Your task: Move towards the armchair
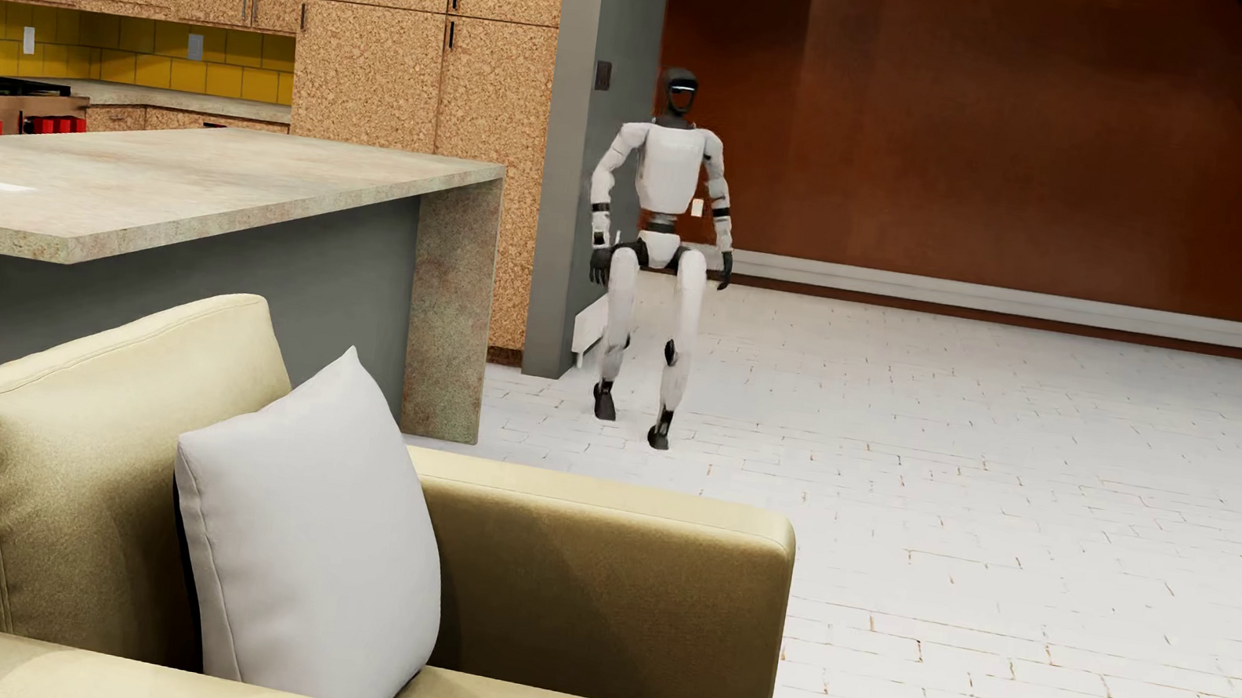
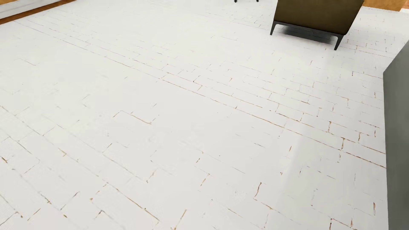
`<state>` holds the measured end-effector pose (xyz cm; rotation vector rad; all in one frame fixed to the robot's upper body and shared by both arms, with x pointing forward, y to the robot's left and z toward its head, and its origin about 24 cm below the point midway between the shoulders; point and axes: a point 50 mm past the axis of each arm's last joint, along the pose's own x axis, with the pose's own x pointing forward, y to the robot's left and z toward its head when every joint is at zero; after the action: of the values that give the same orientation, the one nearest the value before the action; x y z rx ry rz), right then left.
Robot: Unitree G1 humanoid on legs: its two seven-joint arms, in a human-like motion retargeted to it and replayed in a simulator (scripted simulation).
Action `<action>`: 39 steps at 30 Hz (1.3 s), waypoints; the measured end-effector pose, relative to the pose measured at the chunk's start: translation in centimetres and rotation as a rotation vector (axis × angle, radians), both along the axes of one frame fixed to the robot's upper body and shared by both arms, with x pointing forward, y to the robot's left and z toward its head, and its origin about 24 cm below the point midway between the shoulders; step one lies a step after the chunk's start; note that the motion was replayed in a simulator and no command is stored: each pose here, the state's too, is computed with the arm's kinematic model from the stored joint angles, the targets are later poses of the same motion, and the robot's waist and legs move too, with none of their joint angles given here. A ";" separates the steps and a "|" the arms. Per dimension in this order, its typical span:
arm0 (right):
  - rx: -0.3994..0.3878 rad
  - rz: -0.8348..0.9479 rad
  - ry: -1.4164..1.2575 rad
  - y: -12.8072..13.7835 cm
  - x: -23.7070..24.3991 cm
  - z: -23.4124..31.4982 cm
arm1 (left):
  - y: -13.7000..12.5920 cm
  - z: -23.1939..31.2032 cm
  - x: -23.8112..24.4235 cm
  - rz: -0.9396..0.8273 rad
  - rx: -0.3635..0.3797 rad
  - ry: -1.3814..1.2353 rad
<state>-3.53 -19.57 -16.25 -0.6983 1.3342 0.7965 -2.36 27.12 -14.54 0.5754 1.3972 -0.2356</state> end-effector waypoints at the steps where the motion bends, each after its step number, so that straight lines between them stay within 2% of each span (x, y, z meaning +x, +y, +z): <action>1: 0.002 0.050 0.088 0.3 -3.0 0.2 | 0.4 0.0 -0.1 -0.003 0.013 0.011; 3: 0.012 0.114 0.176 0.3 -6.2 0.8 | 0.2 -0.1 -0.7 -0.035 0.010 0.044; 4: 0.004 0.099 0.160 0.0 -5.7 0.8 | -0.2 -0.3 -0.5 -0.046 0.000 0.047; 8: -0.043 -0.149 -0.039 -2.0 0.0 0.7 | -2.6 -0.9 1.3 -0.073 -0.068 -0.007; 10: -0.015 -0.282 -0.153 -1.7 2.7 1.0 | -2.6 -0.7 2.8 -0.036 -0.074 -0.070; 13: 0.042 -0.325 -0.208 -0.2 4.1 1.2 | -1.7 -0.3 4.4 -0.009 -0.054 -0.132; 15: 0.045 -0.300 -0.178 0.0 3.3 1.1 | -1.4 0.0 4.6 0.008 -0.049 -0.152; 18: -0.015 -0.200 -0.033 -0.6 -0.5 0.5 | -1.6 -0.1 1.5 0.067 -0.053 -0.095; 20: -0.058 -0.092 0.094 -1.4 -4.2 0.7 | -2.7 -0.4 -2.1 0.051 -0.070 0.025; 22: -0.054 0.064 0.130 -1.7 -4.4 0.6 | -3.3 -0.7 -3.5 -0.012 -0.083 0.100; 24: -0.053 0.146 0.086 -1.9 -2.1 0.2 | -3.7 -0.6 -5.8 -0.067 -0.093 0.187; 25: -0.062 0.101 0.029 -2.2 -0.1 0.1 | -4.0 -0.4 -7.2 -0.100 -0.103 0.236; 27: -0.063 -0.099 -0.151 -3.0 4.9 0.7 | -4.7 -0.3 -8.9 -0.164 -0.123 0.311; 29: -0.026 -0.246 -0.361 -3.5 10.6 2.1 | -5.3 -0.5 -8.6 -0.178 -0.141 0.303; 32: 0.048 -0.296 -0.548 -3.0 15.4 4.4 | -5.4 -0.7 -6.6 -0.120 -0.144 0.215; 34: 0.073 -0.301 -0.537 -2.3 14.7 4.3 | -4.3 -0.8 -4.8 -0.101 -0.115 0.163; 36: 0.058 -0.276 -0.375 -1.1 10.4 2.2 | -2.5 -0.8 -3.3 -0.076 -0.058 0.132; 39: 0.040 -0.086 -0.144 0.6 4.5 0.3 | -0.9 -0.6 0.7 -0.011 -0.015 0.005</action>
<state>1.01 -19.00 -16.00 -0.6500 1.2066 0.6892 -1.65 26.27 -15.13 0.5708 1.3963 -0.2562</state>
